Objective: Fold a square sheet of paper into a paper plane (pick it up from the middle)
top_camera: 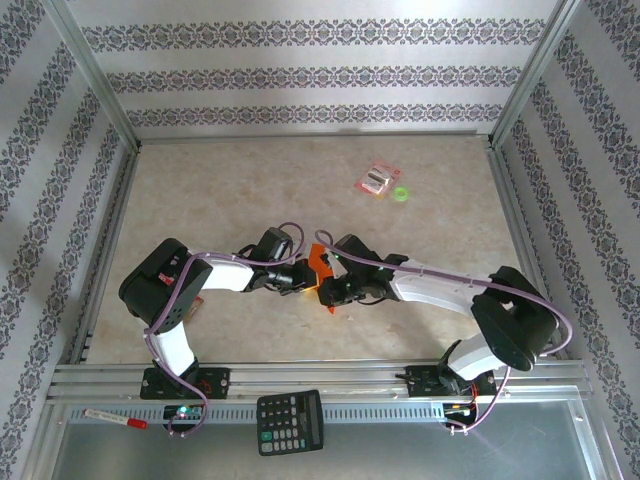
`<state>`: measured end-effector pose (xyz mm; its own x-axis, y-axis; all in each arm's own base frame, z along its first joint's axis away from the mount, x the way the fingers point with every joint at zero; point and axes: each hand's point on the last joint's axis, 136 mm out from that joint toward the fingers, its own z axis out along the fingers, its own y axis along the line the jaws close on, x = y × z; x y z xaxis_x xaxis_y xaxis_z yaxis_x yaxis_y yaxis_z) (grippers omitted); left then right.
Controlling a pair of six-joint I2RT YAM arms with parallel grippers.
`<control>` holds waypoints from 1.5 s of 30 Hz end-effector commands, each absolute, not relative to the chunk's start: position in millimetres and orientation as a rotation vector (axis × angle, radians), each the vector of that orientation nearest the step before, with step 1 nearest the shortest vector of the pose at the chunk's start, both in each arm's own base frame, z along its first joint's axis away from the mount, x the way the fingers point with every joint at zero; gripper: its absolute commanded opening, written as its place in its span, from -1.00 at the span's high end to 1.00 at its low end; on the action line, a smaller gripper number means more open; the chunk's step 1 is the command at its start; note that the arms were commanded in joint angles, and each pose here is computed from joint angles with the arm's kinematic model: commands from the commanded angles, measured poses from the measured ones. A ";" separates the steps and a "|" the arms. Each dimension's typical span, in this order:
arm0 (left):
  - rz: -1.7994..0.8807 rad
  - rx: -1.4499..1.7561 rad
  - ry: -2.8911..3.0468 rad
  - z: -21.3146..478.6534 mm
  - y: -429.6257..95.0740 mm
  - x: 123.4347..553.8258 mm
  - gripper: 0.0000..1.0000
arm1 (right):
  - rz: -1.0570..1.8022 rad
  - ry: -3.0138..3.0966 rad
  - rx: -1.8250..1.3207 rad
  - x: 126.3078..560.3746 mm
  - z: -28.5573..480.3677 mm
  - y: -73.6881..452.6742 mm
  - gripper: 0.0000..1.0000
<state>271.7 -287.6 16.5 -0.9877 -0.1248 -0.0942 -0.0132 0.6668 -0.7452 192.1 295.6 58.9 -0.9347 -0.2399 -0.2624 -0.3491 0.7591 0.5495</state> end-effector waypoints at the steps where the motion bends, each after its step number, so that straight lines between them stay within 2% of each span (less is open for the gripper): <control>1: -1.004 -0.193 2.912 -29.2 -255.4 248.4 1.00 | 0.988 2.787 -0.453 193.7 55.0 310.0 0.89; 9: -0.996 -0.183 2.910 -27.4 -255.3 249.7 1.00 | 0.879 2.887 -0.439 190.8 19.6 293.8 1.00; 22: -0.853 -0.131 2.992 -41.2 -240.8 240.6 1.00 | 0.812 2.996 -0.358 168.3 -15.0 262.1 1.00; 45: -0.808 -0.109 3.011 -45.0 -237.2 240.4 1.00 | 1.133 2.922 -0.190 152.1 -4.7 265.0 1.00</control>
<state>271.3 -286.5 15.5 -0.9899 -0.0505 -0.1321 0.0589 0.7017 -0.7100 178.2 283.4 14.9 -0.9794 -0.1093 -0.1695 -0.1974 0.6923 0.6941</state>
